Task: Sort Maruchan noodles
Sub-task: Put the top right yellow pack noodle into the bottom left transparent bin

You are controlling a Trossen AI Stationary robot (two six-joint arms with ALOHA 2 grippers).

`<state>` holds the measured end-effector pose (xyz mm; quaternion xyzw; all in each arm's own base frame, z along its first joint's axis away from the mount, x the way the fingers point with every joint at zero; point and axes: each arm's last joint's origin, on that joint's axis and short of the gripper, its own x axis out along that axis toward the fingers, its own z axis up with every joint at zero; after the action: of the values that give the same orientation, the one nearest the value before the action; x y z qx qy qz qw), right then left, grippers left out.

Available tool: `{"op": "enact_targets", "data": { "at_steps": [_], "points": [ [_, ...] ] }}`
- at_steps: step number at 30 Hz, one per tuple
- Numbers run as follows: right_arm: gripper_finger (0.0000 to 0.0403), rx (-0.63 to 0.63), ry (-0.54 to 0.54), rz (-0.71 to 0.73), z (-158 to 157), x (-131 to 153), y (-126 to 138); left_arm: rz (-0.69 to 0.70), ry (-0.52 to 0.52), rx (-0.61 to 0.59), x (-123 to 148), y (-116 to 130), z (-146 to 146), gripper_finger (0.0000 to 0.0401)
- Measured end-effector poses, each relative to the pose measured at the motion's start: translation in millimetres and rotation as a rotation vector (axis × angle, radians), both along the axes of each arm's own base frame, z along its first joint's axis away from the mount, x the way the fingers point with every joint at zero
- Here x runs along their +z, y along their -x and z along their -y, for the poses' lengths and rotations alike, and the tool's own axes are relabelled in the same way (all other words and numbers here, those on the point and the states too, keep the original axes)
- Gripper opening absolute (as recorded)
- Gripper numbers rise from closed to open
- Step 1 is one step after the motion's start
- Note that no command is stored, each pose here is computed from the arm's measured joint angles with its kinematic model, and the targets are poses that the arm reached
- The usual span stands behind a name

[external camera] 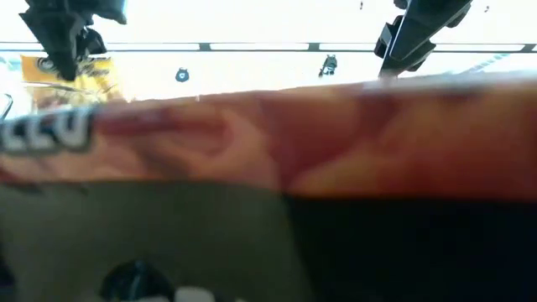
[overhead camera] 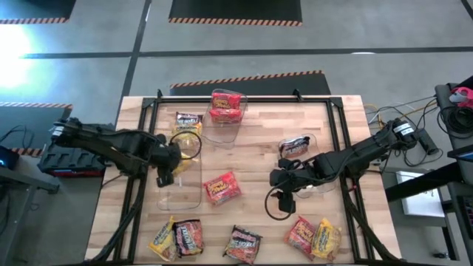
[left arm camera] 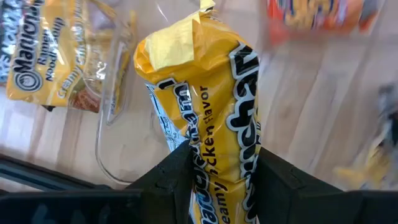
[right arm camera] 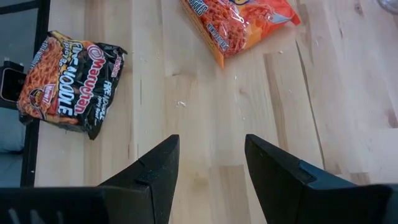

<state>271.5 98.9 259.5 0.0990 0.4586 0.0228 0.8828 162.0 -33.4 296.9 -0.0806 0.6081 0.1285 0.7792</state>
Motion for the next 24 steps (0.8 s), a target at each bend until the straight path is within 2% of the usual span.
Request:
{"op": "enact_targets", "data": {
  "at_steps": [9, 15, 18, 24],
  "points": [
    [0.0173, 0.0, 0.0, 0.0, 0, 0, 0, -0.162, -0.069, -0.199, -23, 2, -1, 0.0111],
    [0.0173, 0.0, 0.0, 0.0, 0, 0, 0, -0.203, -0.167, -0.318, -47, -8, -2, 0.0111],
    [0.0173, 0.0, 0.0, 0.0, 0, 0, 0, -0.243, -0.218, -0.325, -59, -12, -5, 0.0111],
    [0.0173, 0.0, 0.0, 0.001, 0, 0, 0, -0.256, -0.217, -0.304, -72, -19, -10, 0.0111]
  ]
}}
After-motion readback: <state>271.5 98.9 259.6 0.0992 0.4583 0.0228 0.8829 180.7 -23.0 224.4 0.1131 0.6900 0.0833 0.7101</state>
